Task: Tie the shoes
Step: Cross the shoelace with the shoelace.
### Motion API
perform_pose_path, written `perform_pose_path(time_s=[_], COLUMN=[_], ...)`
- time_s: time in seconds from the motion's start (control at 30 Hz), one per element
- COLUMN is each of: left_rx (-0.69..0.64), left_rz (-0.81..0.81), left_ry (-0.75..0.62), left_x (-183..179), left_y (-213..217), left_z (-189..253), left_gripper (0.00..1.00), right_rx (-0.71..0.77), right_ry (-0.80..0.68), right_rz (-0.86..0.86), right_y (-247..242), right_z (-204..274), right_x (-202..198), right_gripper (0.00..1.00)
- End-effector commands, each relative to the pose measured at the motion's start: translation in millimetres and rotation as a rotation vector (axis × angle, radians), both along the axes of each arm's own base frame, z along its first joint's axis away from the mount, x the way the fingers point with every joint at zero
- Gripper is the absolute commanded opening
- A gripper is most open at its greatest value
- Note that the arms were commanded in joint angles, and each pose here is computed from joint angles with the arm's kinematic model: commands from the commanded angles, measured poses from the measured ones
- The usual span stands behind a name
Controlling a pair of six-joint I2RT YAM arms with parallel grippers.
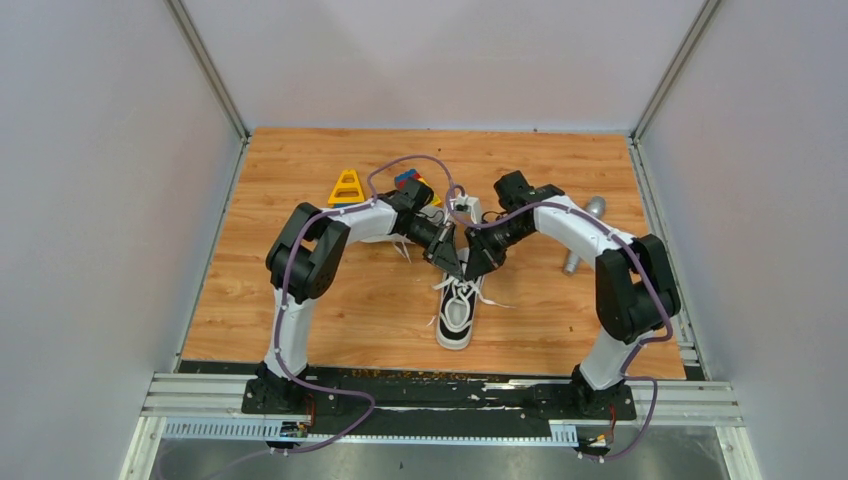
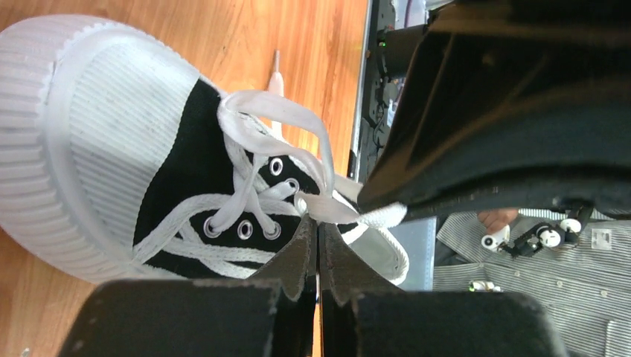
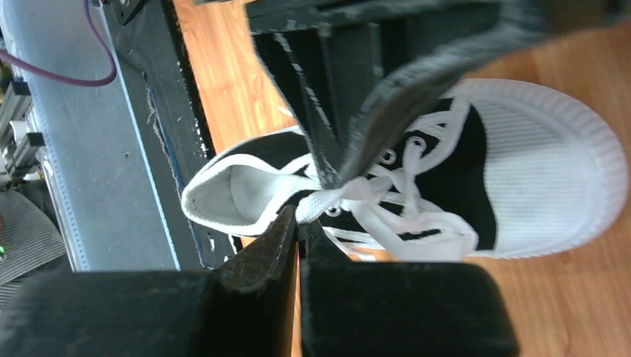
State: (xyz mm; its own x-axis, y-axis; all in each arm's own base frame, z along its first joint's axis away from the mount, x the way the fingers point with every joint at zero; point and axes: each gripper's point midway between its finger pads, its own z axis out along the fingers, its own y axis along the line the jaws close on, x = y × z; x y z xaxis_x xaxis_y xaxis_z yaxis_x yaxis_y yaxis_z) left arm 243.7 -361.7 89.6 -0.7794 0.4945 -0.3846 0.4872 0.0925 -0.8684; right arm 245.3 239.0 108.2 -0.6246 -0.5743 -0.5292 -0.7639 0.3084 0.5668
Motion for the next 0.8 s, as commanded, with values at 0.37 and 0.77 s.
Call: perform_pose_path(time_s=[0.37,0.77], left_rx=[-0.11,-0.148], left_rz=[-0.036,-0.095], left_ry=[0.013,-0.051], left_x=[-3.9,-14.5], left_y=[-0.6,8.1], left_z=[4.2,-5.6], left_gripper=[0.0,0.0], right_rx=[-0.033,-0.073], right_ry=[-0.088,-0.187], right_rz=[0.103,0.126], right_y=[15.6,1.0], right_z=[-11.3,2.3], right_x=[-24.1,-17.2], right_gripper=[0.08,0.39])
